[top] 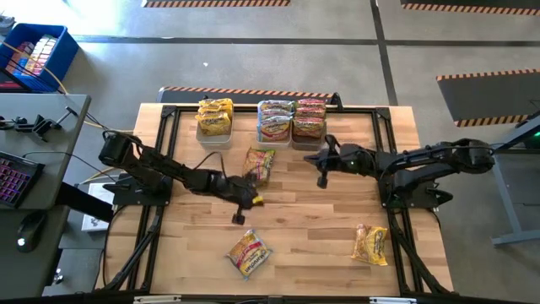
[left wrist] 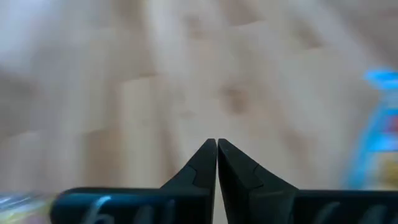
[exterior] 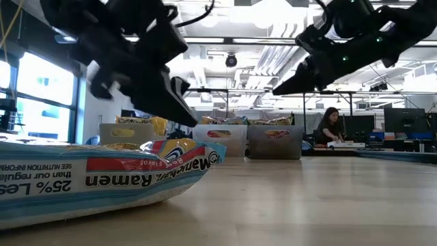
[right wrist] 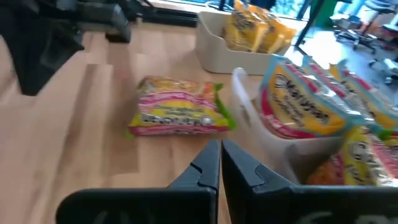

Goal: Sort Maruchan noodles
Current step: Put the lower left blue noodle pack into the transparent white bin

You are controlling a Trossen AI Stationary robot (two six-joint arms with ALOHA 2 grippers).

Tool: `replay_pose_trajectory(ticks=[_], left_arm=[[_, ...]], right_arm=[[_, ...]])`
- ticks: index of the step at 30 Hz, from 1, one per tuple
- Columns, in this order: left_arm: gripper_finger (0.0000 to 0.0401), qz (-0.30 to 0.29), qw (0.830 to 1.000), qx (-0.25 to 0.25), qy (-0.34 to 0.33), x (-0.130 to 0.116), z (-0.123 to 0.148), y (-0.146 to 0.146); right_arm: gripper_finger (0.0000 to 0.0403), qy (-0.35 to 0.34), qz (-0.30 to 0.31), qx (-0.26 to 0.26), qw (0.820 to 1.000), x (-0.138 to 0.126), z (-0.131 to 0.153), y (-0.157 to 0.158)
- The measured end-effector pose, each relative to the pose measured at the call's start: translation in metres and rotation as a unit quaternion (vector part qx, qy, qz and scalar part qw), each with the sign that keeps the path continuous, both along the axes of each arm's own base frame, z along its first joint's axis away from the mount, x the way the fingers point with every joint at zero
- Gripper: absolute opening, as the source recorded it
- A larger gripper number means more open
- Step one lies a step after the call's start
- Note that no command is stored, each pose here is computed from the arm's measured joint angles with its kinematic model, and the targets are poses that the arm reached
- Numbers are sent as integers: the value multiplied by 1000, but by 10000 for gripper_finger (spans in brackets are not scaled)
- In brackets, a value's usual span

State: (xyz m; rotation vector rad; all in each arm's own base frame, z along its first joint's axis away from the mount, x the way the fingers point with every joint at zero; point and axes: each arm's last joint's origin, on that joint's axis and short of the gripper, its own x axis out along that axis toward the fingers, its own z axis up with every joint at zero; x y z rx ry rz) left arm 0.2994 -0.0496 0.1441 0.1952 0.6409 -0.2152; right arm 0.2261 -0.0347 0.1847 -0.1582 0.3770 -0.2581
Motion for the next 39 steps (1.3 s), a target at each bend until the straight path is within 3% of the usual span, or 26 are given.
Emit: replay_pose_trajectory(ticks=[5,18,28,39], left_arm=[[29,-60,997,-52,23,4,6,-24],[120,-123,989,-84,5,3,25,-70],[157,-107,994,-32,13,9,30,-79],[168,-137,986,-9,98,43,-3,-93]], right_arm=[[0,-2,24,1,1000,2,0,11],[0,-6,47,9,999,3,1,23],[0,-6,52,9,999,3,1,26],[0,-6,52,11,999,3,0,26]])
